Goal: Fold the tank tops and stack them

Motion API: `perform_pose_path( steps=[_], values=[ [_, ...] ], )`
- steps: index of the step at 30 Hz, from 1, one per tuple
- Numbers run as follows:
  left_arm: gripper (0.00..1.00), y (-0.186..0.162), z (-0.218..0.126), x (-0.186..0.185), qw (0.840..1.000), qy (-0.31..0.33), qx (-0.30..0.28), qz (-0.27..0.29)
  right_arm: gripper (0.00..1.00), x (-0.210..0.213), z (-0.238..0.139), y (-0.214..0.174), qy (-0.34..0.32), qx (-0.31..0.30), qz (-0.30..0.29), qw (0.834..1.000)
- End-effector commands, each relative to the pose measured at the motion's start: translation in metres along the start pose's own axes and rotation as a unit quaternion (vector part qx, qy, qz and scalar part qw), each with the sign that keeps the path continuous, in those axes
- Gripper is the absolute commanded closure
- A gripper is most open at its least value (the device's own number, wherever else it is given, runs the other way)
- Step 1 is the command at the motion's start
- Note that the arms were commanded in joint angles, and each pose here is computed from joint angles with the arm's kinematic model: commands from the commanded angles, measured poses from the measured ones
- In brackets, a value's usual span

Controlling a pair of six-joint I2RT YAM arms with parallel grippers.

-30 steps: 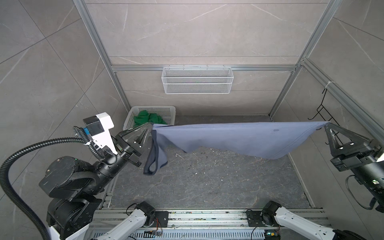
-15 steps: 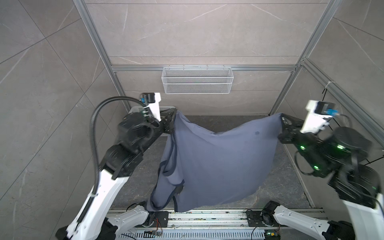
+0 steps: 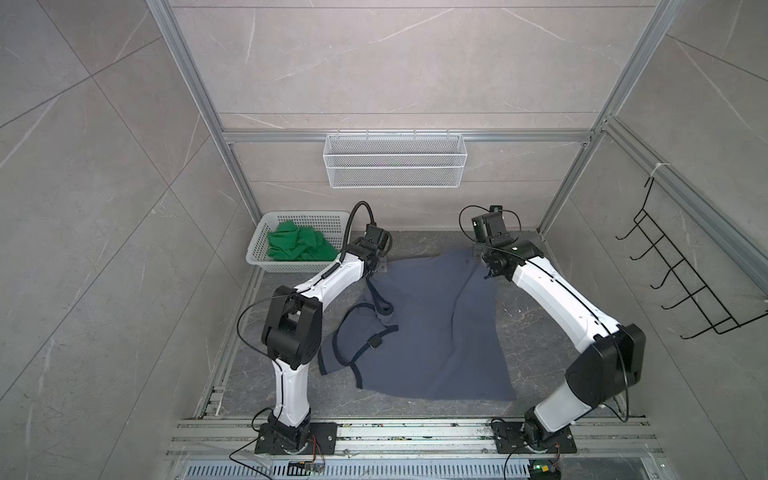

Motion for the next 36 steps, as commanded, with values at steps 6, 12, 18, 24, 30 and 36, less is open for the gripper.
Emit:
perform_pose_path(
  steps=[6, 12, 18, 24, 30, 36],
  values=[
    [0.97, 0.051, 0.011, -0.002, 0.998, -0.032, -0.043, -0.035, 1.00, 0.010, 0.051, 0.018, -0.057, -0.013, 0.022, 0.998],
    [0.75, 0.053, 0.022, -0.007, 0.999, -0.033, -0.015, -0.019, 1.00, 0.001, 0.076, 0.026, -0.105, -0.006, 0.014, 0.994],
    [0.39, 0.071, -0.017, 0.009, 1.000, 0.002, -0.003, -0.029, 0.41, -0.008, 0.066, 0.036, -0.135, 0.016, 0.000, 0.991],
    [0.33, 0.053, -0.075, -0.022, 0.997, -0.078, -0.002, -0.014, 0.34, 0.001, 0.032, 0.000, -0.028, 0.049, 0.026, 0.998],
    [0.34, -0.002, -0.060, -0.076, 0.982, -0.182, 0.052, -0.013, 0.35, 0.016, -0.004, -0.104, 0.131, 0.155, 0.111, 0.973],
    [0.34, -0.025, -0.016, -0.090, 0.979, -0.187, 0.080, -0.008, 0.34, 0.014, -0.018, -0.190, 0.186, 0.231, 0.168, 0.940]
  ],
)
Point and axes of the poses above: each gripper's point midway between its finger pads, its own z axis out along the fingers, its own x axis along the line the jaws close on, y = z × x, the point moved 1 cm from there along -z, back along the fingers, and after that the axes turned 5 degrees about z, right-handed, at the moved point
